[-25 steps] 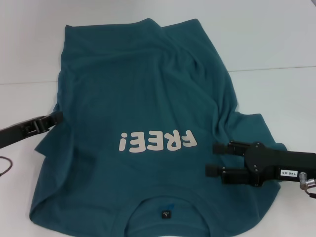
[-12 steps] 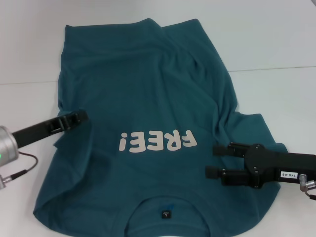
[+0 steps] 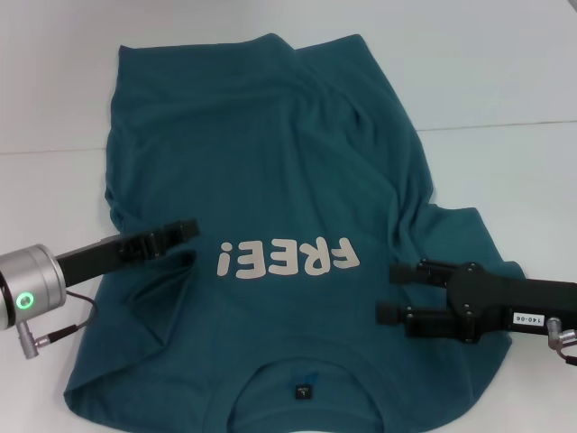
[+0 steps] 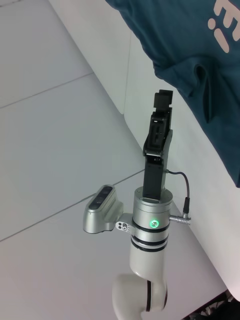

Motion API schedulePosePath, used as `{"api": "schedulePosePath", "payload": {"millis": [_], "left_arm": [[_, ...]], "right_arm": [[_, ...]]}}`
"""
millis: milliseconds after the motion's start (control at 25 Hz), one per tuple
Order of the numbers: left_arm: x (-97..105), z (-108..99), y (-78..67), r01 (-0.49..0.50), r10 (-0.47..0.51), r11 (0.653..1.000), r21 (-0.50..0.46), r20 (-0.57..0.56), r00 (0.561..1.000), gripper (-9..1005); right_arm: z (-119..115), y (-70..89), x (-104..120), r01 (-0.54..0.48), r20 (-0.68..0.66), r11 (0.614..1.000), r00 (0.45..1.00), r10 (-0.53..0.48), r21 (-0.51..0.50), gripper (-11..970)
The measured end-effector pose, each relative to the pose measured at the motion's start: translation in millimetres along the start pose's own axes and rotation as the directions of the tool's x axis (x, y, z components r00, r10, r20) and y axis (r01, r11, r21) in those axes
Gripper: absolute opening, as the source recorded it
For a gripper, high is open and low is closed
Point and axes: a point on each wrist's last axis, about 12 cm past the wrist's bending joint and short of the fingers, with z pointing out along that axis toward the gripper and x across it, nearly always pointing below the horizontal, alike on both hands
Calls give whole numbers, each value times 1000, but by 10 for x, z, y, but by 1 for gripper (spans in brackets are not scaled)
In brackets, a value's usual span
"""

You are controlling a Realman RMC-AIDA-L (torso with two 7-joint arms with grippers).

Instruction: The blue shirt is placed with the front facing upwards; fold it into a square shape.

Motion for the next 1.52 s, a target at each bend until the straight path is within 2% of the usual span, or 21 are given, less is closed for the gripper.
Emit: {"api": "schedulePosePath", "payload": {"millis": [200, 320, 440, 680, 840, 1240, 1520], "left_arm": [[1, -32, 22, -4, 4, 1000, -12, 5, 1000, 228], [-16, -89, 85, -10, 11, 998, -55, 21, 1000, 277], [-15, -124, 152, -12, 15, 994, -108, 27, 1000, 518], [21, -139, 246, -12, 18, 983, -185, 27, 999, 767], [42, -124, 252, -18, 21, 981, -195, 16, 1000, 925], [97, -61, 253, -43, 39, 975, -216, -23, 999, 919], [118, -102, 216, -61, 53, 983, -172, -51, 997, 920]], "right_arm": [[15, 0, -16, 4, 1, 1000, 1000, -4, -5, 887], [17, 0, -18, 2, 0, 1000, 1000, -2, -6, 887], [19, -2, -20, -1, 0, 1000, 1000, 1, -6, 887], [23, 2, -20, -3, 1, 1000, 1000, 3, -9, 887], [21, 6, -17, -5, 1, 1000, 1000, 5, -10, 887], [3, 4, -9, -7, 1, 1000, 1000, 7, -7, 887], [-10, 3, -2, -10, 4, 1000, 1000, 10, -2, 887]]}}
